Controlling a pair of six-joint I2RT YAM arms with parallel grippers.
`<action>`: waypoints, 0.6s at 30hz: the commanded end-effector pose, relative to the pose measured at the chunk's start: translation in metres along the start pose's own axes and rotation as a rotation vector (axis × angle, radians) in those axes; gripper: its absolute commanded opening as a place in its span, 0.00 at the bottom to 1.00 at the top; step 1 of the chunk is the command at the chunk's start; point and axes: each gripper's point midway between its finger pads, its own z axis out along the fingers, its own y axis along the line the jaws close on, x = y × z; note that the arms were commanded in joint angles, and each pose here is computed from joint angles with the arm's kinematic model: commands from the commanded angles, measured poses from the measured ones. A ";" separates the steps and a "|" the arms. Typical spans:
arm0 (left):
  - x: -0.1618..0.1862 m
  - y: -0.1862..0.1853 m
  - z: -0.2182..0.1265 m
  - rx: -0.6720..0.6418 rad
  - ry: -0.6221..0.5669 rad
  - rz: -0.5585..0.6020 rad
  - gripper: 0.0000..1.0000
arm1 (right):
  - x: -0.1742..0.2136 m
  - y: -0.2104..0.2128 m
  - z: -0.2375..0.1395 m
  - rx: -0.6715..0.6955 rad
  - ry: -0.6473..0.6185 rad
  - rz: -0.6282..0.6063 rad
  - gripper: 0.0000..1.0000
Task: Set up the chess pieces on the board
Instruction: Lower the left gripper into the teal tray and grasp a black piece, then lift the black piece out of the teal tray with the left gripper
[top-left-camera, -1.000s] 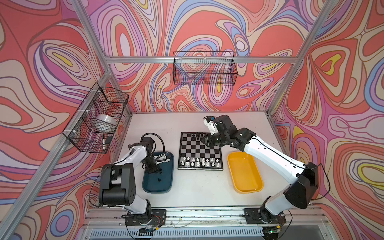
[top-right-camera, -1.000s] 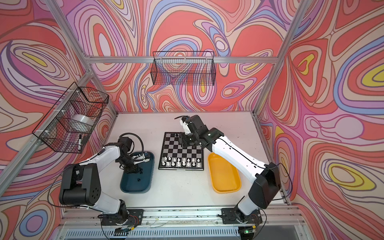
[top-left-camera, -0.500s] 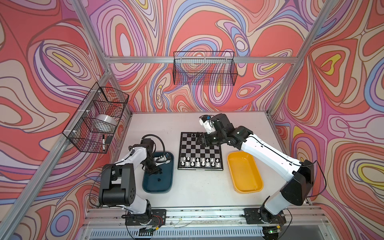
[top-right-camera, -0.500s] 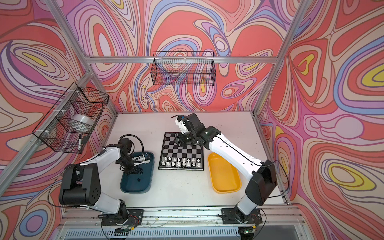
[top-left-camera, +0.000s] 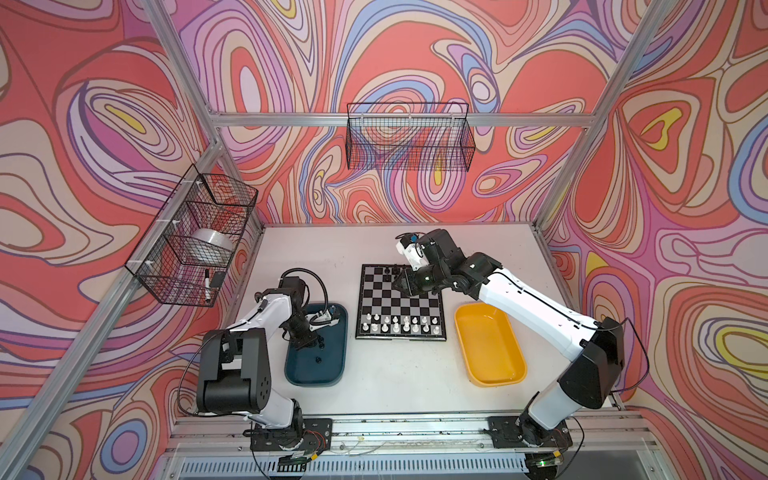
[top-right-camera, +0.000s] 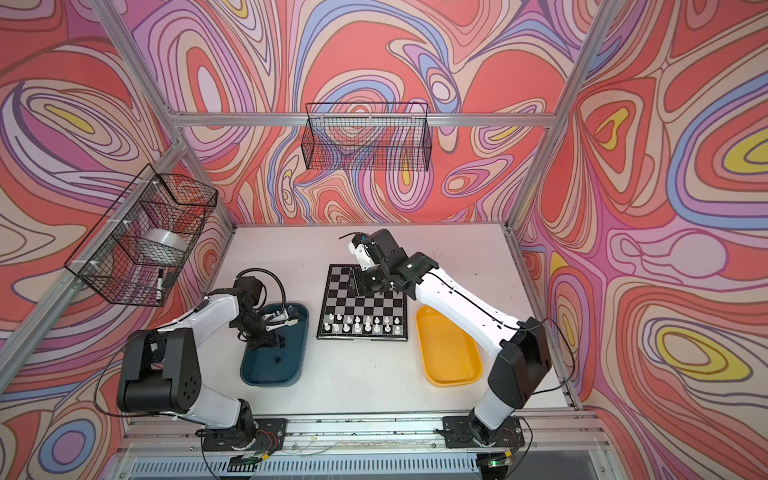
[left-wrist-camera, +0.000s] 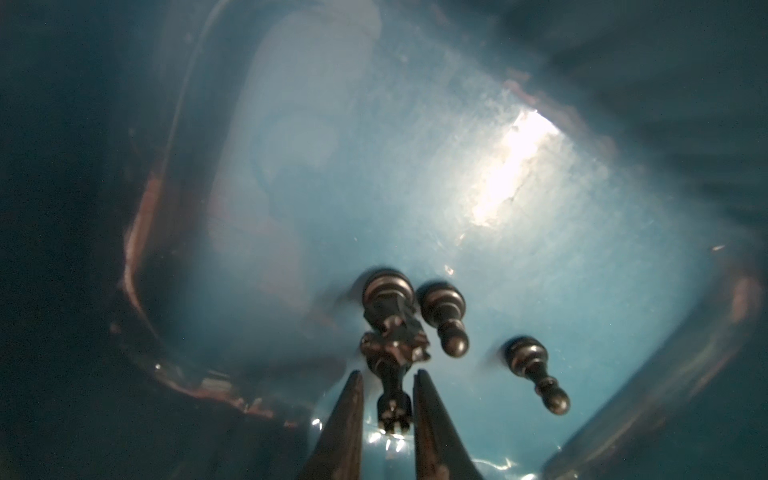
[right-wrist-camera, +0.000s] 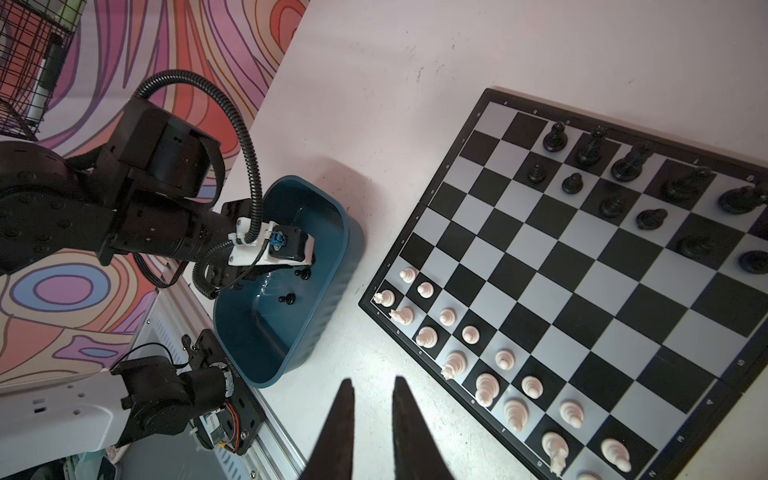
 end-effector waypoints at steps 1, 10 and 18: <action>-0.002 -0.002 -0.008 -0.008 -0.021 0.007 0.20 | 0.001 0.004 0.003 -0.007 0.010 -0.019 0.18; 0.000 -0.002 -0.010 -0.012 -0.015 0.004 0.10 | 0.003 0.004 0.006 -0.007 0.017 -0.021 0.17; 0.005 -0.003 -0.014 -0.017 -0.004 0.007 0.09 | 0.004 0.005 0.008 -0.013 0.022 -0.023 0.18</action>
